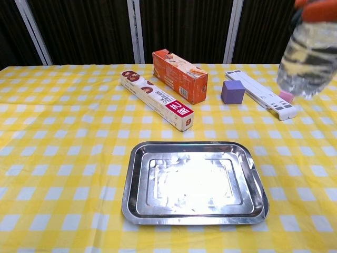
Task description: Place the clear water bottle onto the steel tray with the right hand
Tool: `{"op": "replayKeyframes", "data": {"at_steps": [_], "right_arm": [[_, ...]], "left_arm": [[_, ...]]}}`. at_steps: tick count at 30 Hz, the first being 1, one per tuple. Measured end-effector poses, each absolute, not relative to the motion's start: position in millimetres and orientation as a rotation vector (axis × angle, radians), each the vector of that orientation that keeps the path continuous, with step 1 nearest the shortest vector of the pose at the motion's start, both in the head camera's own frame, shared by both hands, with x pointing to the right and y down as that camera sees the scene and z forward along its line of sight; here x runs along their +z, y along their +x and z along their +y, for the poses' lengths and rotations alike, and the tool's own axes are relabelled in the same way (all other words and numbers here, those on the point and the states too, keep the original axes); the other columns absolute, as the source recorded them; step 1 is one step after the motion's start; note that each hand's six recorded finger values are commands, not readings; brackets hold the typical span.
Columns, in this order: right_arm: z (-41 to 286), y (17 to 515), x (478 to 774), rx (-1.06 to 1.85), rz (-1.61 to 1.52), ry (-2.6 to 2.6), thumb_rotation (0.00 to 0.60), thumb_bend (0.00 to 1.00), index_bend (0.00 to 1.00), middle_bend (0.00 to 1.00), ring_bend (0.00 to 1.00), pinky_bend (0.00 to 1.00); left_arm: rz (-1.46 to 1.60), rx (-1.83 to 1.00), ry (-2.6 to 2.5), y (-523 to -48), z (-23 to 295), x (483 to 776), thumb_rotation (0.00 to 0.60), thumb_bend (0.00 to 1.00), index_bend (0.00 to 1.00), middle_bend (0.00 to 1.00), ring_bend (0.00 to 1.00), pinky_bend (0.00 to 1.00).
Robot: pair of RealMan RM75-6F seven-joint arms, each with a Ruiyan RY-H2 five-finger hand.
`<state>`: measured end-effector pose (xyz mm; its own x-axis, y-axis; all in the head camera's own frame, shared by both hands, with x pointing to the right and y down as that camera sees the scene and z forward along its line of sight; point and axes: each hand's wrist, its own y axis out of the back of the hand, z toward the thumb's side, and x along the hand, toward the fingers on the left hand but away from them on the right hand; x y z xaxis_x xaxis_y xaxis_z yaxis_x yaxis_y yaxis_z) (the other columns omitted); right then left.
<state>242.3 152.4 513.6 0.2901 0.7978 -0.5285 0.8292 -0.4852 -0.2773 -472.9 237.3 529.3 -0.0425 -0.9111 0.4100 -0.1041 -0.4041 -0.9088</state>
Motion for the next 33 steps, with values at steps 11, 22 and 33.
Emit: {"op": "replayKeyframes", "data": {"at_steps": [11,22,33], "right_arm": [[205.4,248.0,595.1,-1.014,1.404,2.401,0.6,0.33,0.85,0.61,0.29,0.0],[201.9,302.8,602.0,-1.085,1.524,2.316,0.6,0.33,0.85,0.61,0.29,0.0],[195.0,423.4,579.6,-1.202,1.779,2.139,0.6,0.33,0.85,0.61,0.29,0.0]], "left_arm": [[1.102,-1.52,-1.557,-474.3,236.6,528.9,0.6,0.19,0.11,0.0,0.0,0.0],[1.109,-1.522,-1.554,-476.1,236.2,528.3,0.6,0.19,0.11,0.0,0.0,0.0],[1.083,-1.522,-1.557,-468.9,238.8,531.2,0.6,0.19,0.11,0.0,0.0,0.0]]}}
